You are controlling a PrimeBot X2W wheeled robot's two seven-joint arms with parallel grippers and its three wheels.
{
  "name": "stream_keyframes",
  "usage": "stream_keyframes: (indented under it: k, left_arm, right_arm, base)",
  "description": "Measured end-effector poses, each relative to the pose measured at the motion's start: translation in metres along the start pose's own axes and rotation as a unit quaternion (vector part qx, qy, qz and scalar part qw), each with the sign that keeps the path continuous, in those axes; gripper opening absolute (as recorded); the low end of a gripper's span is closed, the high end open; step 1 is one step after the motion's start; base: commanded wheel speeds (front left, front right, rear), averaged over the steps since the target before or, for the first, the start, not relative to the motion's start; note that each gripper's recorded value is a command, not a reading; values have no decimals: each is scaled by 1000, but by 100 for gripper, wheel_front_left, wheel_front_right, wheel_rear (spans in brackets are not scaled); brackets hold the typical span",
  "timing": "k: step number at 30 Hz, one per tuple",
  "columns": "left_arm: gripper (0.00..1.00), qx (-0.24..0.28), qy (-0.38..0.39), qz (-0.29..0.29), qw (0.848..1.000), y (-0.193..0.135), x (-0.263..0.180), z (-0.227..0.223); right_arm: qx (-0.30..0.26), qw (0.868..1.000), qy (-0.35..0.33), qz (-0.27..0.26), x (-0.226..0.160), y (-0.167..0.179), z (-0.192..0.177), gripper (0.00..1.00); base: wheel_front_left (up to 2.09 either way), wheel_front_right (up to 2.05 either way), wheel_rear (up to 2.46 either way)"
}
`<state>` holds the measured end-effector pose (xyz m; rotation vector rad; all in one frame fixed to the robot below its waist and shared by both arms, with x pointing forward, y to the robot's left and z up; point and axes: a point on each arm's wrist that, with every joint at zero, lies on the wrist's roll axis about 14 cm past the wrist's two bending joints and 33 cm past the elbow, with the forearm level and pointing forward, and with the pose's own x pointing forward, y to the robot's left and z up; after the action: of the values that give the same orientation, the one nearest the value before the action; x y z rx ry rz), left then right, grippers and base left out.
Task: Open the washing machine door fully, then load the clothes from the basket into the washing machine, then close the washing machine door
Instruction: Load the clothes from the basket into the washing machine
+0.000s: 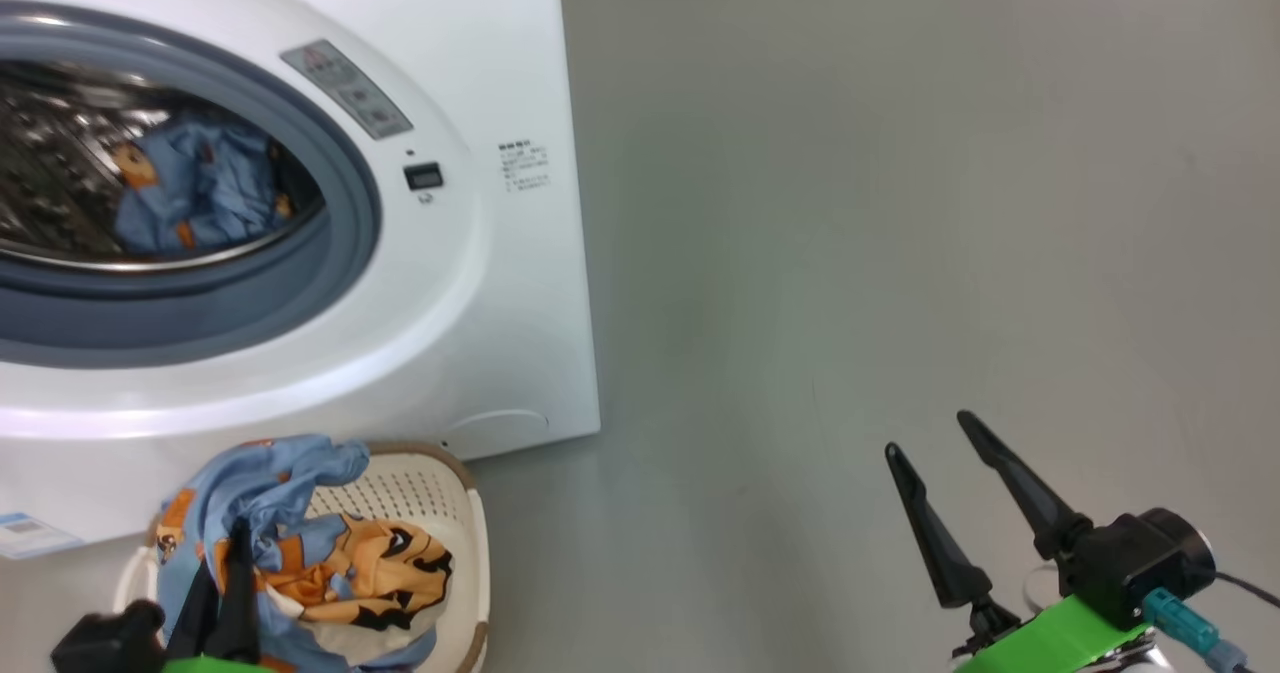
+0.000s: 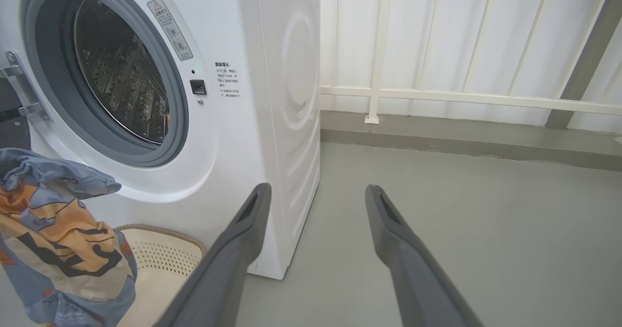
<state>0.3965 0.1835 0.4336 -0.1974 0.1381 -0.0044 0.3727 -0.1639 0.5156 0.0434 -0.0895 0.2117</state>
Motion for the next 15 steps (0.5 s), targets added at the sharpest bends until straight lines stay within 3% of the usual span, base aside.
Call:
stream_keyframes:
  k: [15]
  left_arm:
    - [0,-14,-64,7,998,3,-28,38]
  right_arm:
    - [5,1000,-19,7,-8,14,15,100]
  base:
    - [0,0,0]
